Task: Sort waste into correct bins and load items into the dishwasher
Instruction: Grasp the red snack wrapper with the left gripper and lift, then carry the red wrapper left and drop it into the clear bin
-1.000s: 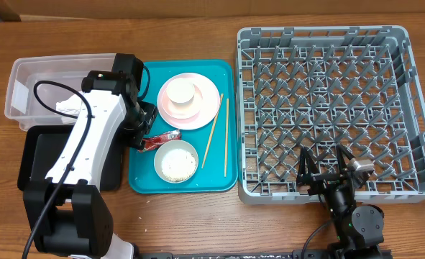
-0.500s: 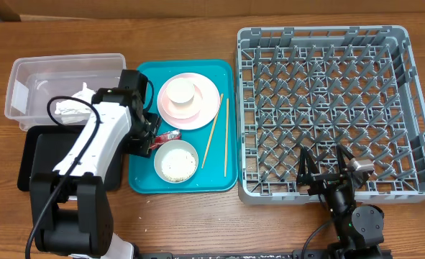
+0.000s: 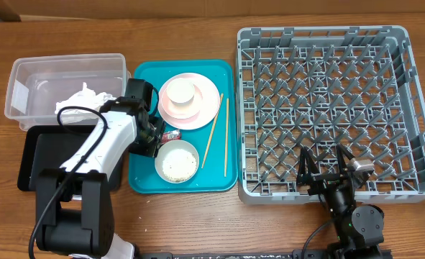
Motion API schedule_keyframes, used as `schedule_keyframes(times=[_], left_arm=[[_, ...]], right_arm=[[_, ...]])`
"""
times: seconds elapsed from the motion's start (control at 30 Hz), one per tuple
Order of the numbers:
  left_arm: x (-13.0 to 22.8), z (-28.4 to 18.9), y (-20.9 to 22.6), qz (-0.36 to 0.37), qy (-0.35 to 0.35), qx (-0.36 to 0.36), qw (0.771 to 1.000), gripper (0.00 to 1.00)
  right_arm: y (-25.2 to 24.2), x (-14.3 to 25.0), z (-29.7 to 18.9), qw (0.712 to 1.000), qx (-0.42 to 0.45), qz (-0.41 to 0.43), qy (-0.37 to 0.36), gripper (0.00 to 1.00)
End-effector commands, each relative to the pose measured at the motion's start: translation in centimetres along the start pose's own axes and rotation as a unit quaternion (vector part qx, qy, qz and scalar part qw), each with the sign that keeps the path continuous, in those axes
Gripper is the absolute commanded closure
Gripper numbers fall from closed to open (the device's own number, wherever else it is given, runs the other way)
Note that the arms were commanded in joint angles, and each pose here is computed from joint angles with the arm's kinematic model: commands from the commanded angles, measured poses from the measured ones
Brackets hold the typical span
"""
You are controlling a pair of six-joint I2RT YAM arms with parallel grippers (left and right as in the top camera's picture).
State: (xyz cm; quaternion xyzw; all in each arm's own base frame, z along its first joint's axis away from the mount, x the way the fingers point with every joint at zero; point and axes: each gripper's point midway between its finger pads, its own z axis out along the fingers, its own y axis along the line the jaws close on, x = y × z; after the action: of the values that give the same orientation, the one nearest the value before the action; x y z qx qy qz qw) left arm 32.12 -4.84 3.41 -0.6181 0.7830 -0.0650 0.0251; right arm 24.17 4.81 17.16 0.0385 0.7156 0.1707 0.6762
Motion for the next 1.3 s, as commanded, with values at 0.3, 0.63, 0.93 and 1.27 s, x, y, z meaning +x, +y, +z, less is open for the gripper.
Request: schedule_keyframes(times=[0.3, 0.63, 0.93, 1.27], left_arm=[[-0.6, 2.1, 1.0, 0.006, -0.028, -0.026, 0.999, 0.62], [-0.4, 3.2, 0.2, 0.003, -0.014, -0.019, 1.0, 0.85], [1.2, 0.8, -2.1, 0.017, 0.035, 0.0, 0.999, 0.96], [0.0, -6.7, -7.9, 0.056, 0.018, 0.061, 0.996, 0.96]], right_arm=[[-0.1, 0.1, 0.0, 1.0, 0.0, -0.002, -0.003, 0.0], [-0.1, 0.1, 0.0, 1.0, 0.0, -0.002, -0.003, 0.0], [-0.1, 0.1, 0.0, 1.0, 0.0, -0.002, -0.003, 0.0], [-0.1, 0.1, 0.0, 1.0, 0.0, -0.002, -0.003, 0.0]])
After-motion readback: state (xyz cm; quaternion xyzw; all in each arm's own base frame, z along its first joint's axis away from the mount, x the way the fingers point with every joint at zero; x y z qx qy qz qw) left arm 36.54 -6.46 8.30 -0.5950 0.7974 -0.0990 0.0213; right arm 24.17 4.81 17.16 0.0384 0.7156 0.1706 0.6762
